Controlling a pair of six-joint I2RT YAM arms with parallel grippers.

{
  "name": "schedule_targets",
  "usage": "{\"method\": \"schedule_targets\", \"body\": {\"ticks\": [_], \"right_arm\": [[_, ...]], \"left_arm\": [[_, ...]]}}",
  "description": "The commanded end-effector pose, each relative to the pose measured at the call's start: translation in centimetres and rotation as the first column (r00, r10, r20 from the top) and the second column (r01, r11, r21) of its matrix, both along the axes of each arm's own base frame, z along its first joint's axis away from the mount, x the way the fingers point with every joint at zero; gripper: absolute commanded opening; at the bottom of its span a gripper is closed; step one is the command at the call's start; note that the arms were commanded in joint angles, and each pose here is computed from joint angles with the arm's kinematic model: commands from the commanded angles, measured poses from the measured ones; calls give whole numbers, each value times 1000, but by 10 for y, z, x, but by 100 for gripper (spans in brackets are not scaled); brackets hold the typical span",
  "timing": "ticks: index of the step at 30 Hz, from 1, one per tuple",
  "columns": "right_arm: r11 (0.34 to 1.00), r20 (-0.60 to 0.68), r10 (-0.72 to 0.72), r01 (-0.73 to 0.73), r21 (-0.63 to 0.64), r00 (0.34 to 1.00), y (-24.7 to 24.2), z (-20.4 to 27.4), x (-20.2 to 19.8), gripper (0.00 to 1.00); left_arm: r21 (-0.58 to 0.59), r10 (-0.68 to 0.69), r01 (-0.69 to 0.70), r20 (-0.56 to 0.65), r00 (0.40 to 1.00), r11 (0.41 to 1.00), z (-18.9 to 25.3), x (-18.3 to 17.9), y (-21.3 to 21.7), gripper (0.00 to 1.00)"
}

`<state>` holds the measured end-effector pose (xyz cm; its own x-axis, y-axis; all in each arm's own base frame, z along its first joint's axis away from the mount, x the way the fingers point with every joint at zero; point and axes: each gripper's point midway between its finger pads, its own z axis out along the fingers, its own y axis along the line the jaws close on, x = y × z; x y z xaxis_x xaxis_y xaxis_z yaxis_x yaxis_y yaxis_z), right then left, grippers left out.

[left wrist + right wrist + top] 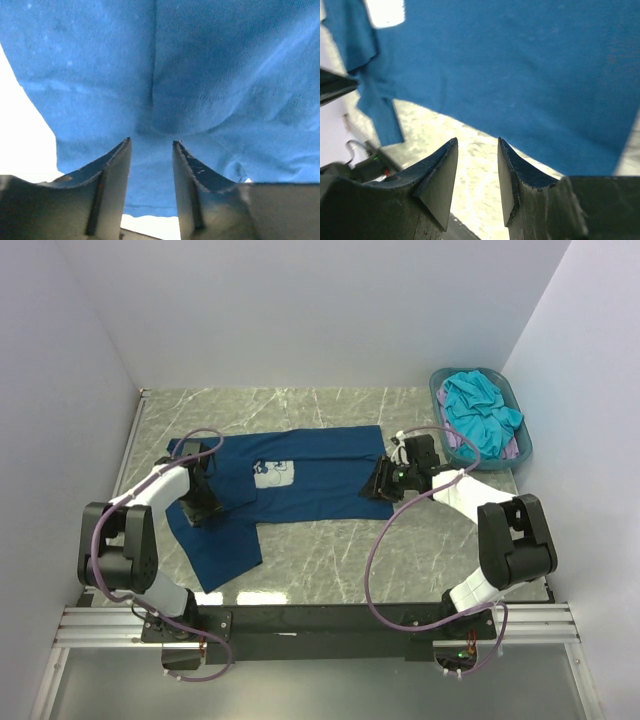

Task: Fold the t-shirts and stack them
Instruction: Fold the tshirt

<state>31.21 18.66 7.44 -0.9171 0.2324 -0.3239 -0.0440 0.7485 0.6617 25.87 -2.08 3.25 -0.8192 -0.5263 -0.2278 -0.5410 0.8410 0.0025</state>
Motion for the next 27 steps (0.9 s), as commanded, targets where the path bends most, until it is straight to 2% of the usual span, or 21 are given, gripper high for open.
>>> {"method": "schedule_targets", "body": {"ticks": [1, 6, 8, 12, 16, 20, 22, 23, 27], "right_arm": [[993, 81, -37, 46, -112, 996, -18, 17, 15, 45], [977, 80, -64, 79, -200, 995, -31, 13, 22, 45], [970, 69, -79, 93, -226, 994, -35, 6, 24, 45], [964, 40, -77, 85, -252, 996, -36, -5, 29, 45], [953, 11, -83, 83, -291, 996, -40, -19, 32, 43], [951, -13, -71, 64, -304, 997, -39, -28, 33, 42], [949, -21, -64, 55, -311, 998, -37, -32, 33, 42], [948, -22, -56, 46, -315, 998, -35, -33, 33, 42], [947, -30, -39, 28, -320, 999, -31, -38, 33, 42]], "left_arm": [[-2, -5, 5, 67, 998, 1000, 27, 7, 0, 49], [63, 23, -34, 164, 986, 997, 61, 27, 15, 59], [78, 29, -44, 180, 983, 996, 64, 33, 20, 66], [78, 28, -45, 204, 979, 996, 59, 47, 23, 71], [86, 24, -46, 240, 971, 995, 59, 70, 25, 67], [123, 24, -51, 211, 977, 991, 49, 83, 31, 53], [131, 30, -59, 212, 977, 990, 47, 89, 33, 50], [139, 38, -69, 218, 975, 988, 46, 92, 36, 43], [132, 52, -83, 225, 973, 988, 41, 100, 40, 42]]}}
